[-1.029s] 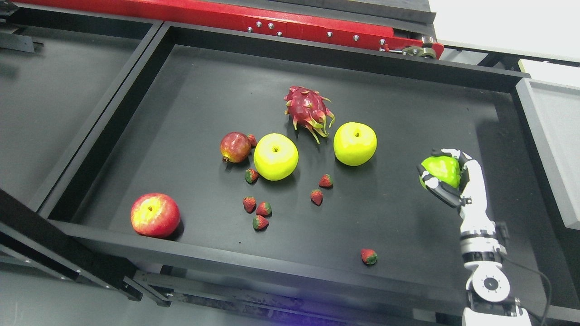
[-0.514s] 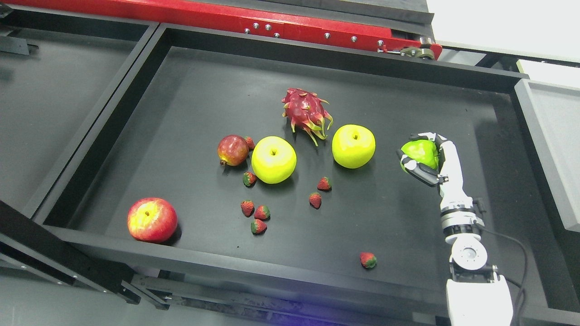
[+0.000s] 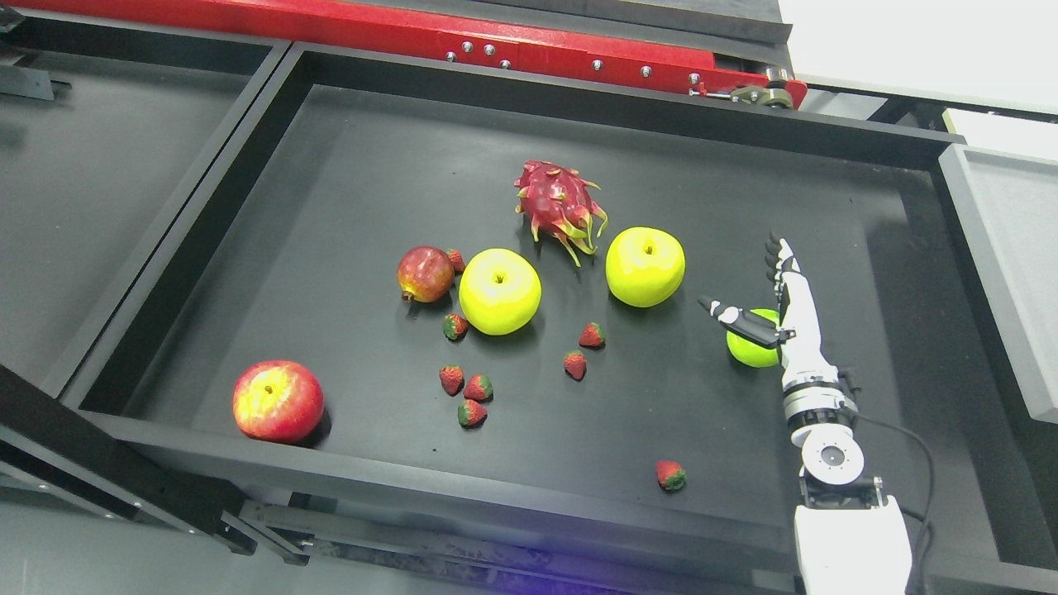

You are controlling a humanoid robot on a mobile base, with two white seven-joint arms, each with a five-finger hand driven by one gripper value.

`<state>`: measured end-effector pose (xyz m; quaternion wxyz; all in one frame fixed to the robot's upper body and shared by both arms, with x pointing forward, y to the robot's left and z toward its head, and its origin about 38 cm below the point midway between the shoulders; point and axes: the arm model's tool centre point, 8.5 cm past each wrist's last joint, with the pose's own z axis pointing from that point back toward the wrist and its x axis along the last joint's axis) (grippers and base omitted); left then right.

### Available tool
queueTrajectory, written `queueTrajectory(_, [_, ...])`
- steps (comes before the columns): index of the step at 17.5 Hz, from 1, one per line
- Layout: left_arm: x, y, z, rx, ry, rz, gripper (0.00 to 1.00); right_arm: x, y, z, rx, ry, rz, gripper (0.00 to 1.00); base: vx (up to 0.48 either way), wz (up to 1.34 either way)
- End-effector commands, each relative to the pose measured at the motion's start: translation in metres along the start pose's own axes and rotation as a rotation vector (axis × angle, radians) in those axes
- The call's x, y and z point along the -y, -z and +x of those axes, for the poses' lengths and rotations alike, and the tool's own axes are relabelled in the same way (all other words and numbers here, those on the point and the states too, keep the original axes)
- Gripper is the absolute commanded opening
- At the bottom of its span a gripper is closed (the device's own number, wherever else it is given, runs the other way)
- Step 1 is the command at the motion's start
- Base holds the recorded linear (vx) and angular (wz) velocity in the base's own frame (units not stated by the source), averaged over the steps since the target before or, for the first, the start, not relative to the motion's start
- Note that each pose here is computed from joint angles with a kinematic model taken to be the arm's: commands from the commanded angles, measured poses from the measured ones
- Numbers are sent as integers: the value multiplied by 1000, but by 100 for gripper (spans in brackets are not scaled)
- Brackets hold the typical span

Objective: Place green apple on left shelf middle layer

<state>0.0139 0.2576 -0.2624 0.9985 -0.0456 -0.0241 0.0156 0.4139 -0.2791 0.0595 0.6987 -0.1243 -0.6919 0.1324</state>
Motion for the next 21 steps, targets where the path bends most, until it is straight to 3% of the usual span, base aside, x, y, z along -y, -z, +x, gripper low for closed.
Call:
queueTrajectory(1, [-11, -2, 14, 23, 4, 16, 100, -4, -20, 5, 34, 71, -41, 100, 0, 0])
queueTrajectory(4, [-11, -2, 14, 22, 5, 16, 100, -14, -37, 21, 90, 150, -17, 100, 0, 0])
queueTrajectory(9, [-11, -2, 14, 23, 4, 16, 100, -21, -89, 17, 114, 206, -17, 100, 0, 0])
queueTrajectory(21, [-11, -2, 14, 22, 5, 16, 100, -23, -91, 17, 110, 211, -39, 100, 0, 0])
